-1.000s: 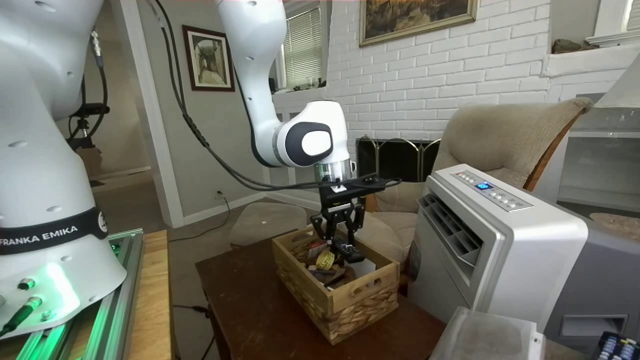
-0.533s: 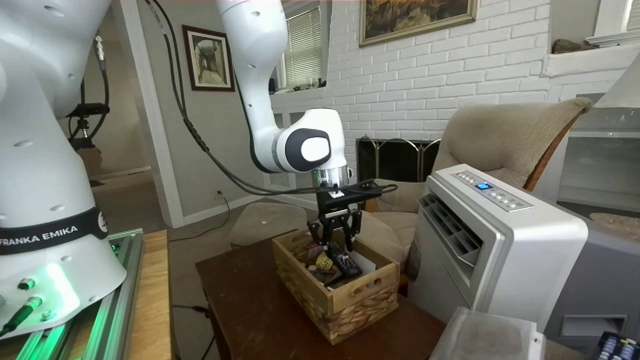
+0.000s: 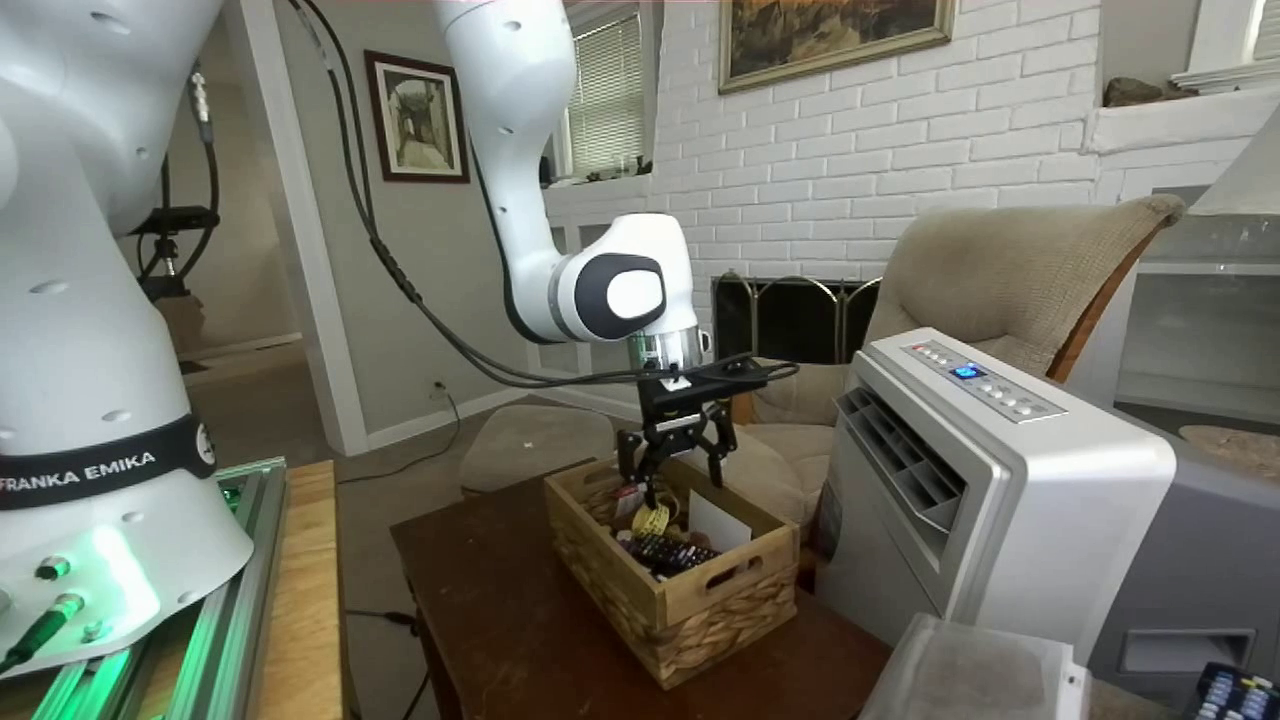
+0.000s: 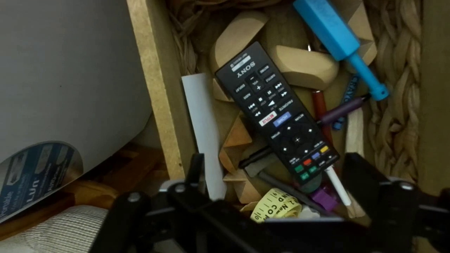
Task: Turn the basket to the left, then turn on the air cooler, and finally put one remote in the basket
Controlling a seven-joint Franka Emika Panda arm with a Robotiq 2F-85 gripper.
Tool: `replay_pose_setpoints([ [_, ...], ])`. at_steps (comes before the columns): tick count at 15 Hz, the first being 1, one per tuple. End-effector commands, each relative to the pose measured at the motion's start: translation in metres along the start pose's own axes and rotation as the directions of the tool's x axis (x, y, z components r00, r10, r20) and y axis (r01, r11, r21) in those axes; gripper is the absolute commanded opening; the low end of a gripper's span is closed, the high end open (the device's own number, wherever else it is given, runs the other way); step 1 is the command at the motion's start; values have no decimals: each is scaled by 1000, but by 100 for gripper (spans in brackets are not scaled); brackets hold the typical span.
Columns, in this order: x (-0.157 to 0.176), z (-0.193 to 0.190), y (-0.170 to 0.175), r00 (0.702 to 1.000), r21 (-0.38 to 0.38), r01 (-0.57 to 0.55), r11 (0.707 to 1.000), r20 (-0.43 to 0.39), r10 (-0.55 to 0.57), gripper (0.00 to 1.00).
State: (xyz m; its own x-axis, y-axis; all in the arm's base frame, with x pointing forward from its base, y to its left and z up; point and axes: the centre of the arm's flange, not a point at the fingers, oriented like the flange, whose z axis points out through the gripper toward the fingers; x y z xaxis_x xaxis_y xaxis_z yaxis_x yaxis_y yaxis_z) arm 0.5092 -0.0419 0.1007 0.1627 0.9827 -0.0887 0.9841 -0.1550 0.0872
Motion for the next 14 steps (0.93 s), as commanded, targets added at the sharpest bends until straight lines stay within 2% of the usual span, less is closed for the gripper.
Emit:
replay_pose_setpoints([
  [1,-4,-16,6,994,-12,-109,994,-19,109,100],
  [4,-9,-40,11,959,-42,-285,958,-21,284,100],
  [7,-15,-66,22,904,-73,-428,901,-24,428,100],
  [11,-24,-95,43,796,-93,-604,792,-12,606,100],
  [14,-31,-110,61,691,-97,-717,690,27,722,100],
])
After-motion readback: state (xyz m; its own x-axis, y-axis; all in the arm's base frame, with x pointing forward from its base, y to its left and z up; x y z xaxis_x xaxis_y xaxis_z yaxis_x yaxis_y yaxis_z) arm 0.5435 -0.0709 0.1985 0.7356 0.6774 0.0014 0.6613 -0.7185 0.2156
